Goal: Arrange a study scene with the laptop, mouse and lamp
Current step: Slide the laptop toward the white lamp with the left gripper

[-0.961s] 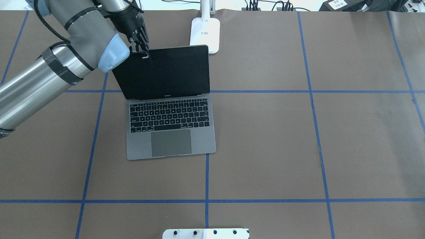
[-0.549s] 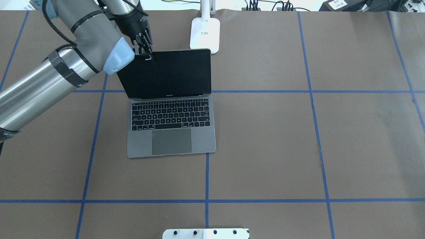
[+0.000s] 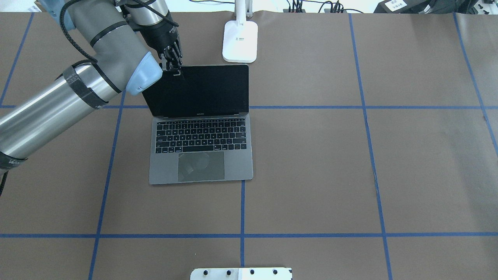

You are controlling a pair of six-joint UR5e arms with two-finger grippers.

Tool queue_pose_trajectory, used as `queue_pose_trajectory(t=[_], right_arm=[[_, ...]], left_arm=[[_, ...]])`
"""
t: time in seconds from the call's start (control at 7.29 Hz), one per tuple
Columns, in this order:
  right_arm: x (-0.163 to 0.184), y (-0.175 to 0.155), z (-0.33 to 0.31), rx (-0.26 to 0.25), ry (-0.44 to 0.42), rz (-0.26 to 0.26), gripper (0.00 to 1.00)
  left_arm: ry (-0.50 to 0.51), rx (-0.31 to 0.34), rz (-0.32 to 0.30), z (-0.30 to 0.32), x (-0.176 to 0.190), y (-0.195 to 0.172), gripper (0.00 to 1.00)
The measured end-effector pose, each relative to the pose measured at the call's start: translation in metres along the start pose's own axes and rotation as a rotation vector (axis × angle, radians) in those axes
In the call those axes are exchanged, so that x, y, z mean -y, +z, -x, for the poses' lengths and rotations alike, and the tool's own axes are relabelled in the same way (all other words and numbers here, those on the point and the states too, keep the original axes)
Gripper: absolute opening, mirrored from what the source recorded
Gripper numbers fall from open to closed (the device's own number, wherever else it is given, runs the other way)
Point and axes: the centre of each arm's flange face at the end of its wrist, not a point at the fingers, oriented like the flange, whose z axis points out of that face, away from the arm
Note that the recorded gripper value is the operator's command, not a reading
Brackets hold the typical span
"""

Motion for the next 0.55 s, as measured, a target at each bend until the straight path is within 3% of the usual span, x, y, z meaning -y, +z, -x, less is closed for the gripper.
queue_pose_trajectory(t=[0.14,0.55], right_arm=[[0.0001,0.0000,0.0001,0.000,0.000,0.000,1.00],[0.0003,-0.0002,0.0002,0.000,0.000,0.000,1.00]], left_arm=[[0.001,0.000,0.000,0.0002,0.0003,0.0003,1.00],[0.002,-0.002,-0.001,0.0012,-0.0002,-0.0004,1.00]])
